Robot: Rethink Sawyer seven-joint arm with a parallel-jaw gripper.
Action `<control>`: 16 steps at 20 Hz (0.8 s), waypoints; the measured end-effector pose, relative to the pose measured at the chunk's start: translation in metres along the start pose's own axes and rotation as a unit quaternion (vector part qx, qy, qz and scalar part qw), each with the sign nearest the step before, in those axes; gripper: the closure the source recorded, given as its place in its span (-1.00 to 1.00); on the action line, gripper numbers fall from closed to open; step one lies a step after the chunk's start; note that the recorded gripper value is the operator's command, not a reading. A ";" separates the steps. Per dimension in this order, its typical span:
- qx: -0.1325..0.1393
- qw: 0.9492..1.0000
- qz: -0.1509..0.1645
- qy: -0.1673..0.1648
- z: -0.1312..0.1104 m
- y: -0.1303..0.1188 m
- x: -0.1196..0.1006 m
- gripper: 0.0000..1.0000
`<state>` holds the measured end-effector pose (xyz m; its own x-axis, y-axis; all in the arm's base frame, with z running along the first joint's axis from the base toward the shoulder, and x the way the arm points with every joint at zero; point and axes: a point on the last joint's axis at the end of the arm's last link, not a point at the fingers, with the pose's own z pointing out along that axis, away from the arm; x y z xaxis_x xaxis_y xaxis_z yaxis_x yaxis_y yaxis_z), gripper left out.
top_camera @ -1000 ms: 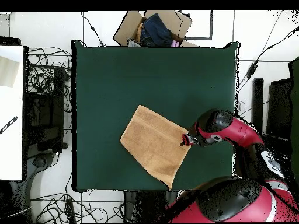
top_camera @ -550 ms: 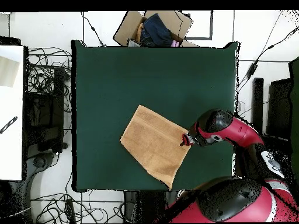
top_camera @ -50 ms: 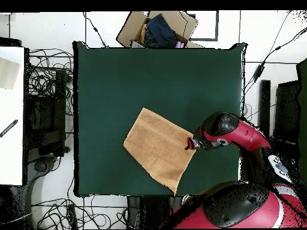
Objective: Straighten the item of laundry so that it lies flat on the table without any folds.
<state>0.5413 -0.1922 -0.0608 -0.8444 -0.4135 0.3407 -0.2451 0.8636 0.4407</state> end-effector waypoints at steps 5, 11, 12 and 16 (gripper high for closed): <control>0.000 1.000 0.000 0.000 0.000 0.000 0.000 -1.00; 0.000 1.000 0.000 0.000 0.000 0.000 0.000 -1.00; 0.000 1.000 0.000 0.000 0.000 0.000 0.000 -1.00; 0.000 1.000 -0.001 0.000 0.000 0.001 -0.001 1.00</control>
<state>0.5417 -0.1915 -0.0607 -0.8440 -0.4144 0.3404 -0.2464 0.8634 0.4402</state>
